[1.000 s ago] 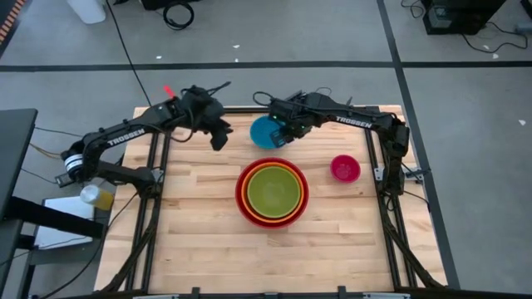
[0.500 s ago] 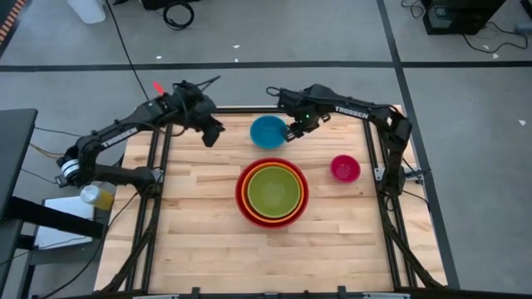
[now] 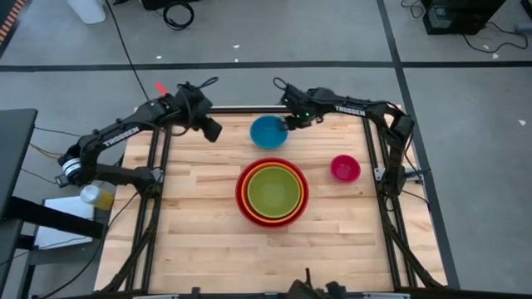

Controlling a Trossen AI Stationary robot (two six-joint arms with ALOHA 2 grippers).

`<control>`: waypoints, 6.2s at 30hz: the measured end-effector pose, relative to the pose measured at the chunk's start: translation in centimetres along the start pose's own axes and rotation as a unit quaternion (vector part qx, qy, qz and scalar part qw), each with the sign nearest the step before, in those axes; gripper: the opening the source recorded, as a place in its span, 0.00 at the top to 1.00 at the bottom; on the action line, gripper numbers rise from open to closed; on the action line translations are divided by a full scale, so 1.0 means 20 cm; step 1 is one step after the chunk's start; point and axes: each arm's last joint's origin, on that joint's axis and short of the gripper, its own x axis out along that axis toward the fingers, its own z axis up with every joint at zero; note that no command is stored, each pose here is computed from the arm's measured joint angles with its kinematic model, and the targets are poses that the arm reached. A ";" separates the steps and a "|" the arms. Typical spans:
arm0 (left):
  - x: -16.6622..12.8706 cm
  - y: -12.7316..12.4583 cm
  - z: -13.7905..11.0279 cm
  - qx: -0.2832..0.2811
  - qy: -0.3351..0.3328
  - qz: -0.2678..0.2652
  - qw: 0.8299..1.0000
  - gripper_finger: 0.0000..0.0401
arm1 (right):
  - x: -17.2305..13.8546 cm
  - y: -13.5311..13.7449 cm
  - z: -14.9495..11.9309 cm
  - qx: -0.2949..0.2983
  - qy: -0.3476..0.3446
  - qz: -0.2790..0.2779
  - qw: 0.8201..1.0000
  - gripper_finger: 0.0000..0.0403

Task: Nest bowls inside each other
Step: Stack the blue bowl on top of the green bowl, then stack the pink bowl on top of the blue bowl, then return to Home Position

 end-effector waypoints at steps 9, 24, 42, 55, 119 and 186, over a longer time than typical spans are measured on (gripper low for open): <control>0.06 -0.02 0.00 -0.055 0.023 -0.021 0.998 0.71 | 0.09 -0.03 0.02 0.032 -0.041 0.025 0.998 0.67; 0.06 -0.08 -0.01 -0.060 0.023 -0.038 0.997 0.71 | 0.17 0.06 -0.06 -0.012 -0.054 0.096 0.994 0.67; 0.06 -0.10 -0.01 -0.028 0.023 -0.043 0.998 0.71 | 0.25 0.10 -0.01 0.056 -0.075 0.145 0.985 0.68; 0.06 -0.10 0.00 0.003 0.011 -0.035 0.999 0.71 | 0.14 0.19 -0.12 -0.026 -0.062 0.160 0.985 0.95; 0.02 -0.37 0.07 0.074 -0.144 -0.121 0.979 0.71 | -0.14 -0.64 -0.95 0.047 0.072 -0.198 0.976 0.60; -0.55 -0.16 0.08 -0.086 -0.332 -0.206 0.916 0.71 | -1.08 0.27 -0.62 -0.302 -0.373 0.294 0.827 0.65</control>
